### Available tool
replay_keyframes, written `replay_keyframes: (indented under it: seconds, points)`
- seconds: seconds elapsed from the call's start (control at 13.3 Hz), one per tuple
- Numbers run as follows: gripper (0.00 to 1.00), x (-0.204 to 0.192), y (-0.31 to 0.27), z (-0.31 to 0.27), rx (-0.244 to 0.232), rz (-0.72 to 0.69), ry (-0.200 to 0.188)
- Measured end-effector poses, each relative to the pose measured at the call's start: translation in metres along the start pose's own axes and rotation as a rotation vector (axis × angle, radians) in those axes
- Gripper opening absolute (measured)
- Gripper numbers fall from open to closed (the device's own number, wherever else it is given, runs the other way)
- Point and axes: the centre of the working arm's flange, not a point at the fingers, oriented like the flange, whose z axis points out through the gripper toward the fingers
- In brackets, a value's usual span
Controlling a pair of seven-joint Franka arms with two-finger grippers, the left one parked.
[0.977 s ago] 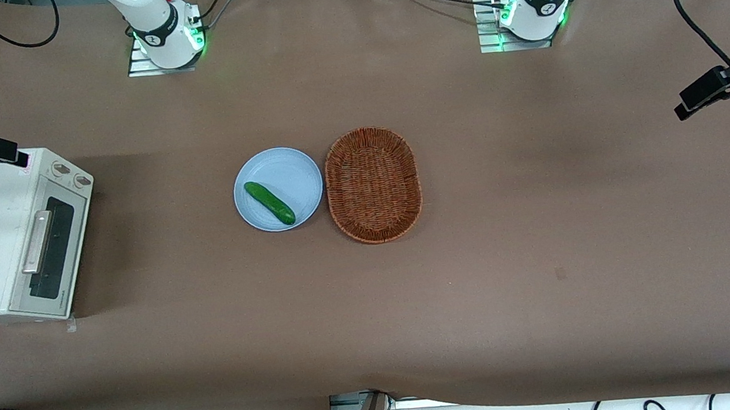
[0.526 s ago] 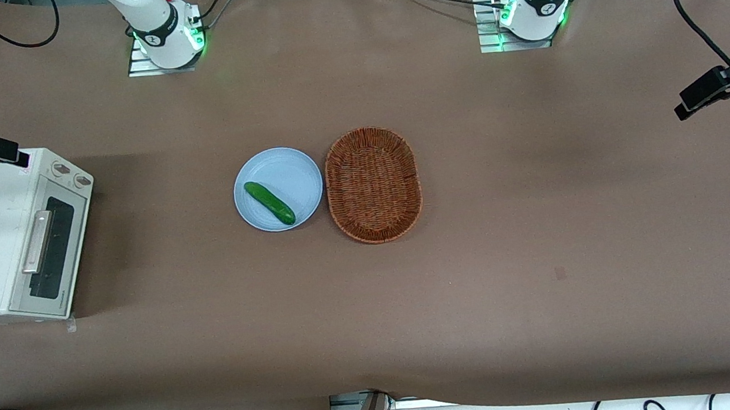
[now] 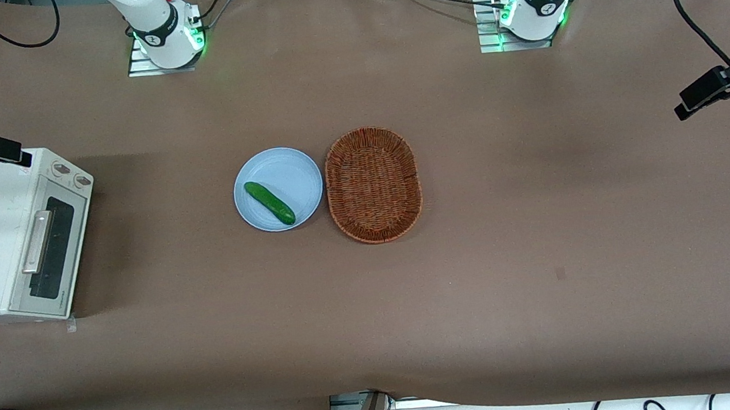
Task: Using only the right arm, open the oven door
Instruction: 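Move the right gripper toward the silver handle of the white toaster oven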
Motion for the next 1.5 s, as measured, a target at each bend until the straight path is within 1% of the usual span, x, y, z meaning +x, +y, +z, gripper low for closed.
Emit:
replay_keyframes:
  seconds: [0.15,0.53,0.83,0.9,0.98,1.05,1.2,1.28,1.35,1.43,1.5]
  points:
    - [1.00,0.001,-0.001,0.006,-0.002,-0.002,-0.027]
    - [1.00,0.007,-0.004,0.023,-0.006,-0.005,-0.064]
    - [1.00,0.011,-0.017,0.034,-0.037,-0.025,-0.086]
    - [0.94,0.013,-0.020,0.039,-0.042,-0.029,-0.095]
    - [0.94,0.016,-0.022,0.045,-0.049,-0.031,-0.107]
    - [0.86,0.019,-0.024,0.053,-0.062,-0.033,-0.122]
    - [0.59,0.026,-0.032,0.075,-0.113,-0.045,-0.162]
    - [0.50,0.030,-0.038,0.087,-0.141,-0.056,-0.183]
    - [0.38,0.035,-0.045,0.101,-0.163,-0.069,-0.205]
    - [0.28,0.040,-0.050,0.115,-0.175,-0.086,-0.228]
    - [0.15,0.046,-0.053,0.129,-0.182,-0.105,-0.252]
